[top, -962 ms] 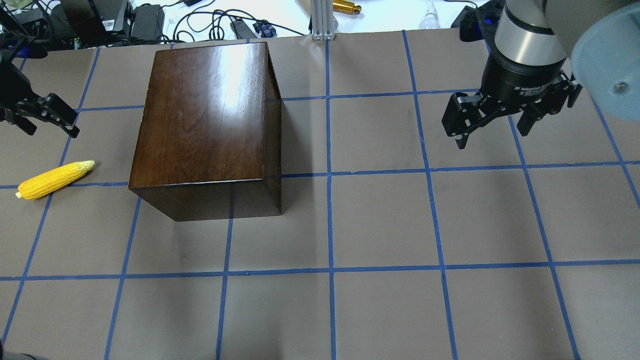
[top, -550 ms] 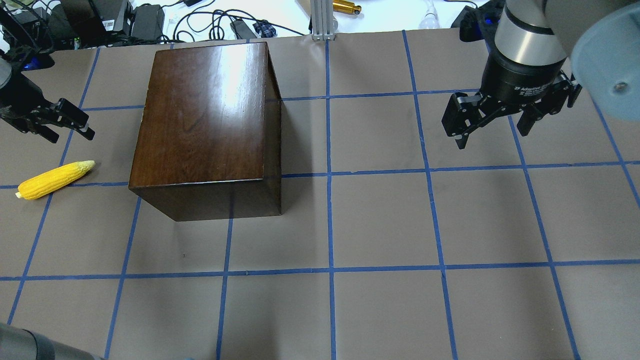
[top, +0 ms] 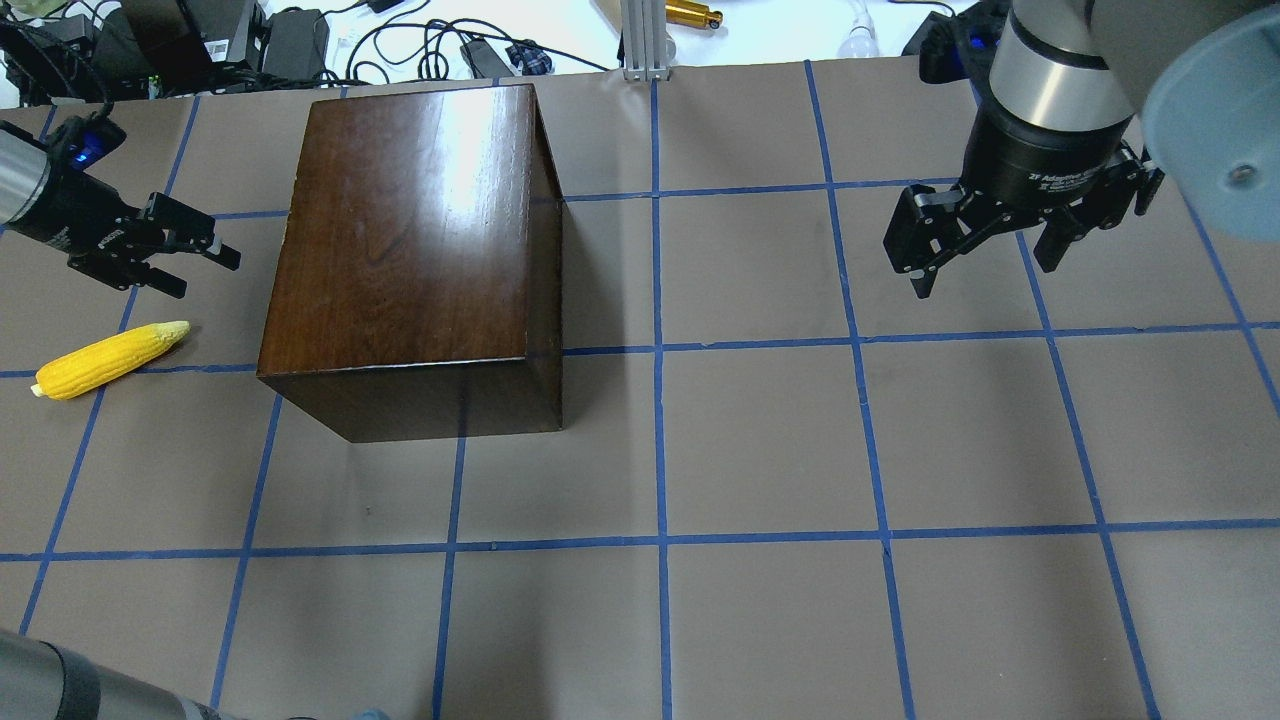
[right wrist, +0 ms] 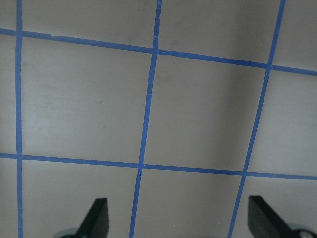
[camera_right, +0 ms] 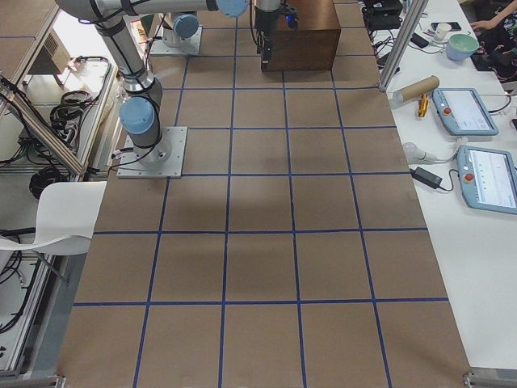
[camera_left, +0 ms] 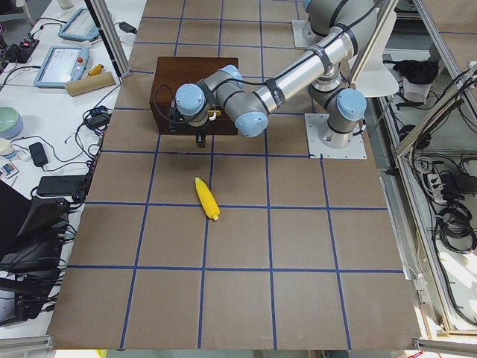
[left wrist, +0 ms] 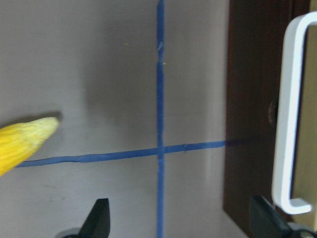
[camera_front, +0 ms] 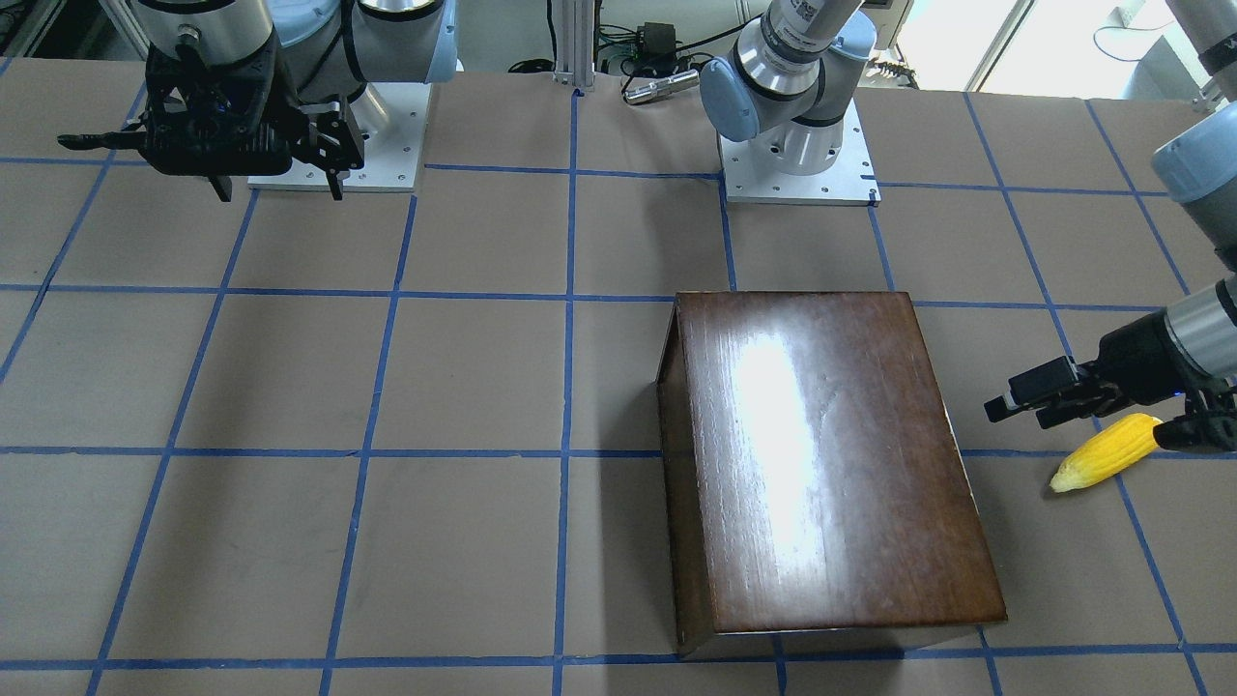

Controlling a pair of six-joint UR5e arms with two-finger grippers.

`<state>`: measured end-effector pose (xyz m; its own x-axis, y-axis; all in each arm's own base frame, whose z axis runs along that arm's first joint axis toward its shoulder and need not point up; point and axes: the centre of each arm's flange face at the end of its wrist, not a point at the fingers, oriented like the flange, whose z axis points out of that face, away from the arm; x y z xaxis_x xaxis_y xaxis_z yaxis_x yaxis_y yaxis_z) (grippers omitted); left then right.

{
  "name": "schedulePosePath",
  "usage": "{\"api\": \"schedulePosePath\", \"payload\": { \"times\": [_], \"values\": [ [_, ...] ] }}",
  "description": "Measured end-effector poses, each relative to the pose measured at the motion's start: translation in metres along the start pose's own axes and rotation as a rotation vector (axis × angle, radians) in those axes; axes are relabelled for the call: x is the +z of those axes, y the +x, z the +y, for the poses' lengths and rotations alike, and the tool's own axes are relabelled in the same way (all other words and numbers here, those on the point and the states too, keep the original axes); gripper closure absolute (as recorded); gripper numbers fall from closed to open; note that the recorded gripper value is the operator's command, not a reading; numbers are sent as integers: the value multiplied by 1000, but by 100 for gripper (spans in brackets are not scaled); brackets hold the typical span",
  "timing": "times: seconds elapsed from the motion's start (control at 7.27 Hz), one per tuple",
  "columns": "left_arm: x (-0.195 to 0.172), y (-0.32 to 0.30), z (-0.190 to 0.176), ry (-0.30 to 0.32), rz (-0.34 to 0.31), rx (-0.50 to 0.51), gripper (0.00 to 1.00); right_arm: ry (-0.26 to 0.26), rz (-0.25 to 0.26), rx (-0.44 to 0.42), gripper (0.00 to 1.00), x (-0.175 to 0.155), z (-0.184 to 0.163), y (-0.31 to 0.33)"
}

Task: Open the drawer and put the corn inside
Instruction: 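Lower the left gripper and hook it onto the white drawer handle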

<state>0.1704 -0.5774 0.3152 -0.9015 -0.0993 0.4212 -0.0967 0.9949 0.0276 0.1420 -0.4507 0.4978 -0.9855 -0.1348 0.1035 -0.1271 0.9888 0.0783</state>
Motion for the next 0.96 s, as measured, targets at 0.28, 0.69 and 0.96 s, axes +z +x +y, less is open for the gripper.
{"api": "schedulePosePath", "payload": {
  "times": [0.28,0.69,0.96],
  "values": [
    [14,10,-5,-15,11,2,0,0,0,0,0,0,0,0],
    [30,17,-14,-32,13,23,0,0,0,0,0,0,0,0],
    [38,13,-16,-44,18,20,0,0,0,0,0,0,0,0]
  ]
}}
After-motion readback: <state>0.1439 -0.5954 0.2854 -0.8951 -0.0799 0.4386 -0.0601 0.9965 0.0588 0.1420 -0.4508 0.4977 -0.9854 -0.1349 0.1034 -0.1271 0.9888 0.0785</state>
